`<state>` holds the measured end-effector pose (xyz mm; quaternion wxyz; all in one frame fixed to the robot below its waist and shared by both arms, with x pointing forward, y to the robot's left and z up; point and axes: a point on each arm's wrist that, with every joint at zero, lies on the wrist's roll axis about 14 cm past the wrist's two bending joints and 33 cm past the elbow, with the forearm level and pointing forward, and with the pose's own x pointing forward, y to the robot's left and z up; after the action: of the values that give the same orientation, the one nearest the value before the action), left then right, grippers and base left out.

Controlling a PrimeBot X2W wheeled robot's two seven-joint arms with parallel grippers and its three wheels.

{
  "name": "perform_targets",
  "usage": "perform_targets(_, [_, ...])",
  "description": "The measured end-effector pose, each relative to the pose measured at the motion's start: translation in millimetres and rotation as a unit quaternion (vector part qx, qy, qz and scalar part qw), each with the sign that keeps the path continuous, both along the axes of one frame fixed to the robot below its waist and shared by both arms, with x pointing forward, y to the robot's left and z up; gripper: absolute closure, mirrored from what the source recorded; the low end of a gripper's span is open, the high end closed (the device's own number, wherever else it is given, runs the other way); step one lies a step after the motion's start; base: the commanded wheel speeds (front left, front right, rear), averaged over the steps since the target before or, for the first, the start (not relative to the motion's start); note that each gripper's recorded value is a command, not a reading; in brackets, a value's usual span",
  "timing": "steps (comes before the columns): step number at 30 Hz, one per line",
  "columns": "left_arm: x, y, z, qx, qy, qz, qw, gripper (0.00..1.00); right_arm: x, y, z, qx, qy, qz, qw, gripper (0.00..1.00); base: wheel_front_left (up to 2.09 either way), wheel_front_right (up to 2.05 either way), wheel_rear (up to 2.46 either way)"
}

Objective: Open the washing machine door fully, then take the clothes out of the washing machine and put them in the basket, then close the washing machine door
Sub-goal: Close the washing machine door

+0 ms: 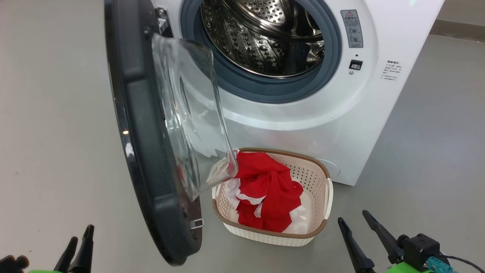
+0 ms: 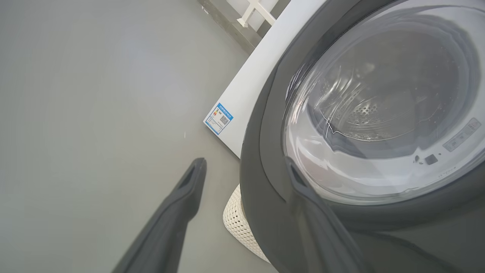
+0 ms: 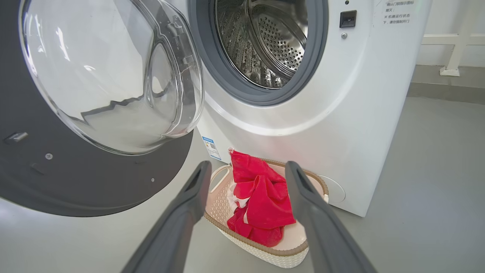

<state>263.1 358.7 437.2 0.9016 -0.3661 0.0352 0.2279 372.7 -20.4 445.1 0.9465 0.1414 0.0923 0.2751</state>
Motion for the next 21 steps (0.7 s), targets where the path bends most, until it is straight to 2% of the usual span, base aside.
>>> perform_targets(4, [0.5, -5.5, -6.7, 0.014, 0.012, -0.006, 1.0, 0.0, 0.9, -2.0, -0.9, 0.0, 0.001, -0.003, 1.0, 0.0, 0.0, 0.0, 0.0])
perform_targets(10, [4.9, 6.1, 6.3, 0.091, 0.014, 0.0, 0.996, 0.0, 1.8, -4.3, -2.6, 0.0, 0.004, -0.007, 1.0, 0.0, 0.0, 0.0, 0.0])
perform_targets(12, [6.9, 6.5, 10.2, 0.103, 0.01, 0.002, 0.995, 0.0, 1.9, -4.6, -2.8, 0.0, 0.004, -0.008, 1.0, 0.0, 0.0, 0.0, 0.0])
perform_targets(16, [12.2, 1.0, 21.4, 0.157, 0.007, -0.003, 0.988, 0.0, 2.7, -6.9, -2.7, 0.0, 0.004, -0.011, 1.0, 0.0, 0.0, 0.0, 0.0])
perform_targets(21, [5.7, -9.7, 16.4, 0.189, 0.022, -0.002, 0.982, 0.0, 4.0, -8.7, -2.9, 0.0, 0.004, -0.015, 1.0, 0.0, 0.0, 0.0, 0.0])
